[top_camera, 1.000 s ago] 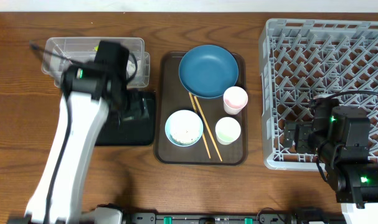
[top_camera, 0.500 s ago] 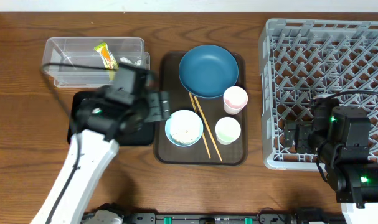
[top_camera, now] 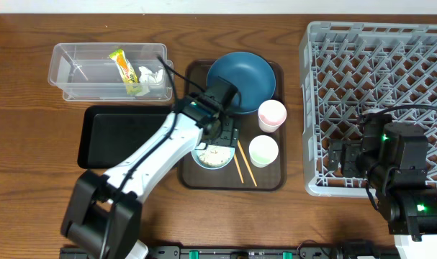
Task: Sort waste into correct bins and load items into the dishwasher rack
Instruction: 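Reach the left gripper to the light-blue rice bowl and grasp its rim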
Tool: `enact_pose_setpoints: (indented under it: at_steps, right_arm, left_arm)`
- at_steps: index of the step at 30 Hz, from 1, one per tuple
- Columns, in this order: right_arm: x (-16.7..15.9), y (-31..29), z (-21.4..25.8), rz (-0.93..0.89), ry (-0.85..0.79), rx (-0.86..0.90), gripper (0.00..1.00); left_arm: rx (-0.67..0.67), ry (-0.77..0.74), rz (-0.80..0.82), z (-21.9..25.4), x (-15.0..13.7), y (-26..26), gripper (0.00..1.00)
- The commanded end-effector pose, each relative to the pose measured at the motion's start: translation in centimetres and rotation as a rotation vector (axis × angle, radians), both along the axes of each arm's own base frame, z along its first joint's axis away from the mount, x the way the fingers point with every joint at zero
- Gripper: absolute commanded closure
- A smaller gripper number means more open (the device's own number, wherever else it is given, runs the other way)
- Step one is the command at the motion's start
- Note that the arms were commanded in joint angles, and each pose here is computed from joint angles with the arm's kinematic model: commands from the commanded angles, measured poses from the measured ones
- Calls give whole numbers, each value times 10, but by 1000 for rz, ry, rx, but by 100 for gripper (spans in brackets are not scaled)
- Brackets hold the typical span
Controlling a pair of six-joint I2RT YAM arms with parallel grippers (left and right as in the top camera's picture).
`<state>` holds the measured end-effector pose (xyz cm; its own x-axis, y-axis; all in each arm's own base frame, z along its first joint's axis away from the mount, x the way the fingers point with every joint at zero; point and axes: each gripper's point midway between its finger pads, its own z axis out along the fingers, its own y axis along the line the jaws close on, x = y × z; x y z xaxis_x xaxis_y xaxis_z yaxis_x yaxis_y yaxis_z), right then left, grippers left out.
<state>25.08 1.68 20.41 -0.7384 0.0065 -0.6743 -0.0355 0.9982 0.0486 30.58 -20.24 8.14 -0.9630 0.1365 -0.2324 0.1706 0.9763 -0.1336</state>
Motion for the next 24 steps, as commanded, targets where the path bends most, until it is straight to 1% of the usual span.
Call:
enact_pose_setpoints:
  at_steps: [1,5,11,17,18,21,24]
  right_arm:
    - [2,2,10,0,-26,11,1]
    - [1,2,9,0,-23,11,1]
    - [1,2,9,0,-23,11,1]
    - [1,2,9,0,-22,11,1]
    - [1,2,9,0,-21,11,1]
    - [1,2,9,0,-19,11,1]
    - [1,2,9,1,-19,11,1]
  left_arm:
    - [10,20,-22,-13,-3,-8,16]
    - [18,34,-42,-23,-6,-16,19]
    - [35,61,-59,-38,-12,-24,19]
    - [34,61,-88,-43,-16,-35,21]
    - [37,59,-90,-45,-16,-36,24]
    - [46,72,-92,-51,-17,-36,28]
    - [56,86,-92,-57,-18,-35,36]
